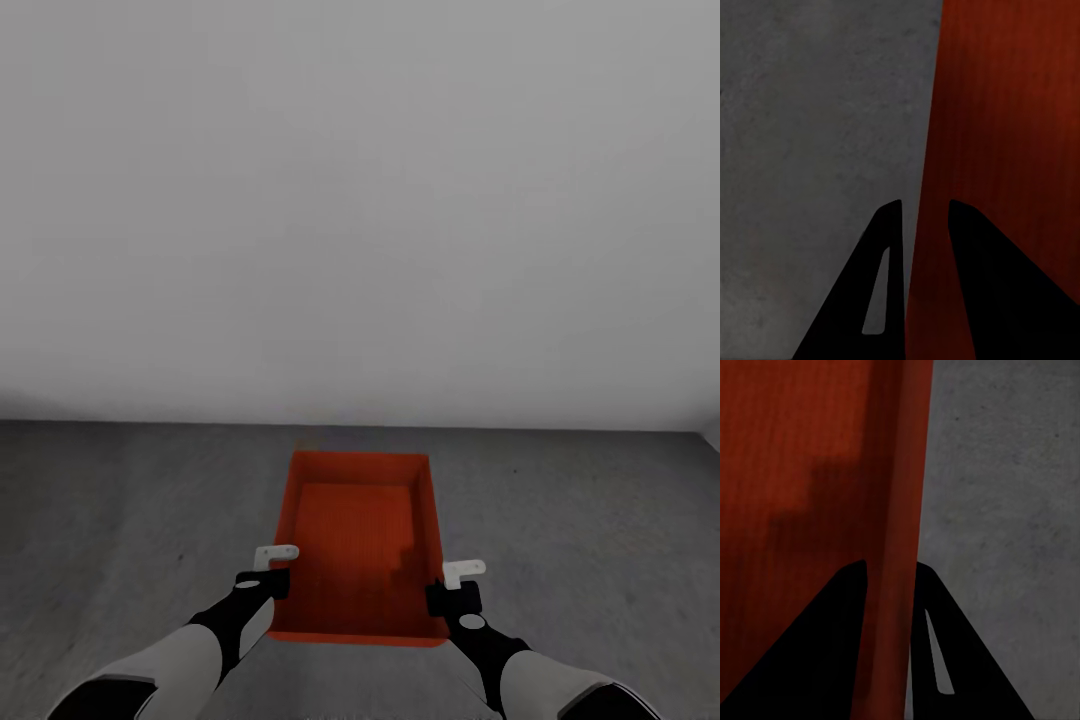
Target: Move the two storage containers from the living room to the garage. In the garage, place one container on the floor and stack the other container on top of it (either order is fine).
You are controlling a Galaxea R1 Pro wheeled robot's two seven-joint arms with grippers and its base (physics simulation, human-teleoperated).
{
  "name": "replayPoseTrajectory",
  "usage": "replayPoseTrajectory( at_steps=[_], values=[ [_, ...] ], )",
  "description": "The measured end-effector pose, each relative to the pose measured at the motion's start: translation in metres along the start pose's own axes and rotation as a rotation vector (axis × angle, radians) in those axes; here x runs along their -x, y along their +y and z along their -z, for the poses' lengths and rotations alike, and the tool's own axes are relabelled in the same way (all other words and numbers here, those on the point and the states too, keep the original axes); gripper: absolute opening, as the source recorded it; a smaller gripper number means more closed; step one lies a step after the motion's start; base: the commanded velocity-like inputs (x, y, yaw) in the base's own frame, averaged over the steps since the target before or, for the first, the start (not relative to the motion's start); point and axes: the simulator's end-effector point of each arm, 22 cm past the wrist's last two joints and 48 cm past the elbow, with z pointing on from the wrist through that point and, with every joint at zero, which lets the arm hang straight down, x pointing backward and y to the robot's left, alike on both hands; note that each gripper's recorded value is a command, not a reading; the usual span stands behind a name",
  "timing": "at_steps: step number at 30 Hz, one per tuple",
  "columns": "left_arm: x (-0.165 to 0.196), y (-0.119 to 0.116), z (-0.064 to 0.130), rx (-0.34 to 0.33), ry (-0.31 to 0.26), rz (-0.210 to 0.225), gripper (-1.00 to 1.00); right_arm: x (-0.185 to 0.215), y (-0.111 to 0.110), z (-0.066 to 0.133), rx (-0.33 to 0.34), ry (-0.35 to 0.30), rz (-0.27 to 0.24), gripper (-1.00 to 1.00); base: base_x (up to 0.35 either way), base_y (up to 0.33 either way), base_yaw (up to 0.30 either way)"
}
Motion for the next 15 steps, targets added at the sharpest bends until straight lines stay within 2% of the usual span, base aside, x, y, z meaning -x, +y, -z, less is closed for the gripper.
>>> replayPoseTrajectory(
  at_steps=[15],
  values=[
    [-0.012, 0.0, -0.006, 0.001, 0.023, -0.002, -1.0, -0.013, 0.002, -0.004, 0.003, 0.023, 0.001, -1.0, 0.0, 0.0, 0.0]
  ],
)
